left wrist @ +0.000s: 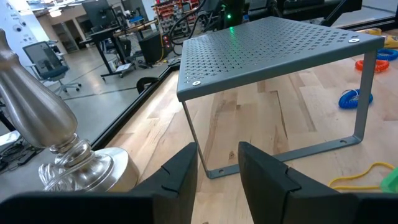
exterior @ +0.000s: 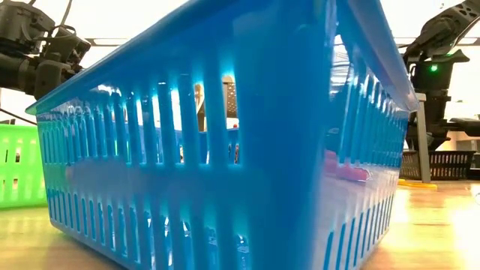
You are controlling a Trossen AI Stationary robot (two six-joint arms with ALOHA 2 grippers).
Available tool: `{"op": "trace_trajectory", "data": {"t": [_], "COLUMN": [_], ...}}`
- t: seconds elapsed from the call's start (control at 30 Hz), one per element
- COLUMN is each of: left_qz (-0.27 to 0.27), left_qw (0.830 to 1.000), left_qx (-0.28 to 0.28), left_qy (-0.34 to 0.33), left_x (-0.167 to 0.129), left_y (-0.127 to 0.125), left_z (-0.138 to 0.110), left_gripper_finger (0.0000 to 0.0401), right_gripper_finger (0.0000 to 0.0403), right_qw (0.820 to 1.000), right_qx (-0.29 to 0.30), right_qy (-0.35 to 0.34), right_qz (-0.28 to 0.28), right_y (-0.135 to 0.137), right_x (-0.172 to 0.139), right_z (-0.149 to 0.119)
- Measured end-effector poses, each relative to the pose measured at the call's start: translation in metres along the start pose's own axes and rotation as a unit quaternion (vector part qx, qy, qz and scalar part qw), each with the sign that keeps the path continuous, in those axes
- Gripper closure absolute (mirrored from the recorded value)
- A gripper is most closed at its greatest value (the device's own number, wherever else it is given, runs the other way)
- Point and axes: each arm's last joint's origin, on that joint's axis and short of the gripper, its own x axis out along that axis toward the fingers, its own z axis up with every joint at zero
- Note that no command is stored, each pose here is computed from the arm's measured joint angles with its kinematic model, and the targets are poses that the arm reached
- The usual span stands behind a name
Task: Pick & Place Office Desk Supplies
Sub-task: Put the yellow rubber band into the black basket
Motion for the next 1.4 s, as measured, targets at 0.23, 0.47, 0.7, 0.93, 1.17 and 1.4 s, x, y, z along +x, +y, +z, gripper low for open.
{"op": "trace_trajectory", "data": {"t": [0.23,0.47,0.7,0.93,1.17,1.4], "left_qz": [0.0,0.0,0.0,0.0,0.0,0.0], "left_qw": [1.0,1.0,1.0,1.0,1.0,1.0], "left_qx": [0.0,0.0,0.0,0.0,0.0,0.0], "left_qy": [0.0,0.0,0.0,0.0,0.0,0.0], "left_x": [0.0,0.0,0.0,0.0,0.0,0.0], "left_y": [0.0,0.0,0.0,0.0,0.0,0.0], "left_z": [0.0001,0.0001,0.0001,0.0001,0.0,0.0], "left_gripper_finger": [0.0283,0.0283,0.0283,0.0283,0.0283,0.0283], "right_gripper_finger": [0.0394,0.0394,0.0394,0.0394,0.0357,0.0299], "right_qw": [1.0,1.0,1.0,0.999,1.0,1.0], "right_qx": [0.0,0.001,0.001,0.004,-0.005,-0.004], "right_qy": [-0.001,-0.015,-0.017,-0.032,-0.03,-0.029], "right_qz": [0.0,-0.004,-0.004,0.0,0.004,0.004], "right_y": [0.0,-0.0001,0.0,0.0013,0.002,0.002], "right_x": [0.0,0.0,0.0,0.0001,0.0001,0.0001], "right_z": [0.0001,0.0009,0.001,0.0023,0.0023,0.0023]}}
